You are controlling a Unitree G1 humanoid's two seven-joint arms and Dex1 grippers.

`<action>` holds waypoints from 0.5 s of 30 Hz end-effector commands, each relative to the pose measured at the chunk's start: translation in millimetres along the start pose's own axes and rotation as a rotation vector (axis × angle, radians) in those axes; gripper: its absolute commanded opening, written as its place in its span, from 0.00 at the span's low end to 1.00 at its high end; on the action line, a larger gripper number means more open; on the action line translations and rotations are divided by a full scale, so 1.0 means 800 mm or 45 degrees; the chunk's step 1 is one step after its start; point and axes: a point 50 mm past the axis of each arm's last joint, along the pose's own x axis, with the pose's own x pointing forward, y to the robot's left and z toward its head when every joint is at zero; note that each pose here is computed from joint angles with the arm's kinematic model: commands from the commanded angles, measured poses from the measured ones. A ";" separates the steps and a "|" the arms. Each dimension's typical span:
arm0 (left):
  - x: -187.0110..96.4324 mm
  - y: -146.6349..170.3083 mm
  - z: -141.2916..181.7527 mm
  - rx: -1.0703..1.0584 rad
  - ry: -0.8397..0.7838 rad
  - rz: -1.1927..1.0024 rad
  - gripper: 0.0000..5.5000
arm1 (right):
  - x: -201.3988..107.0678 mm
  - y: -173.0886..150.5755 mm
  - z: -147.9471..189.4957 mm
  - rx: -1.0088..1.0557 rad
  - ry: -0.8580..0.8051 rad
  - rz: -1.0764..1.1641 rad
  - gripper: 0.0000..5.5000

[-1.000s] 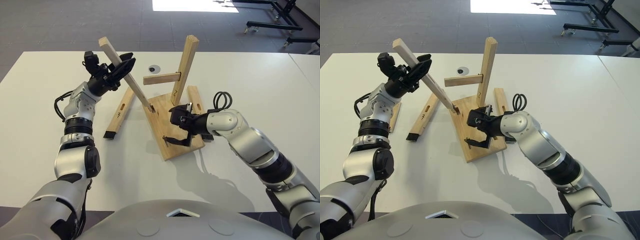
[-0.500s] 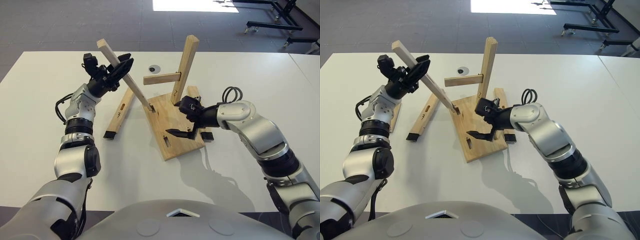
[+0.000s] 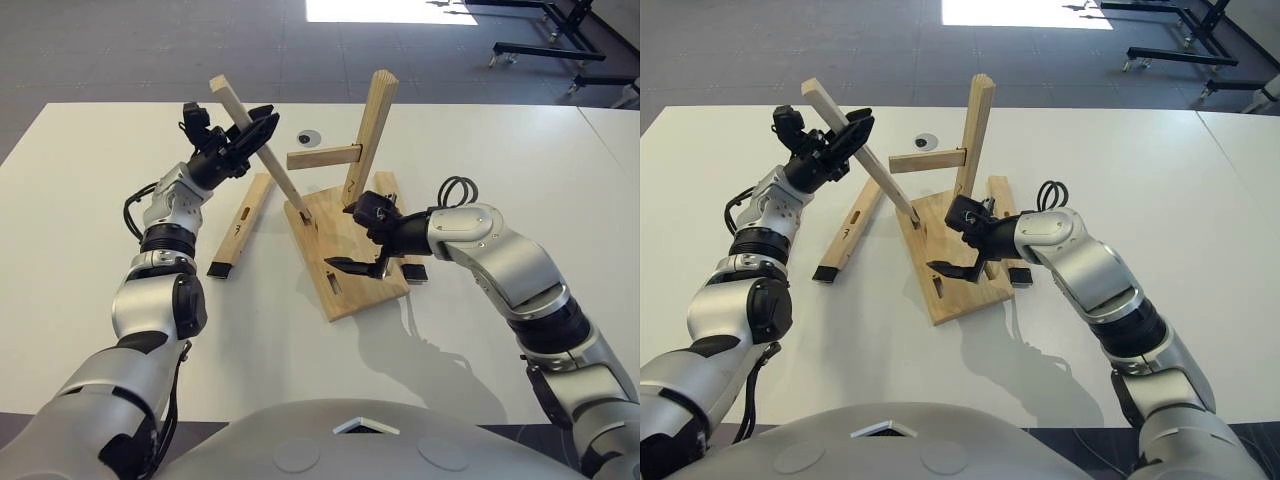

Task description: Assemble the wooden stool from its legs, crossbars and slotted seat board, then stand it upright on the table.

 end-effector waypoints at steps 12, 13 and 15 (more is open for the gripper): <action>0.006 0.003 -0.005 0.033 0.102 -0.001 0.37 | 0.005 0.006 0.002 0.013 -0.009 0.012 0.98; 0.006 0.003 -0.006 0.033 0.111 -0.002 0.37 | 0.005 0.006 0.003 0.013 -0.010 0.013 0.98; 0.005 0.003 -0.009 0.035 0.137 -0.003 0.37 | 0.006 0.007 0.003 0.015 -0.011 0.014 0.98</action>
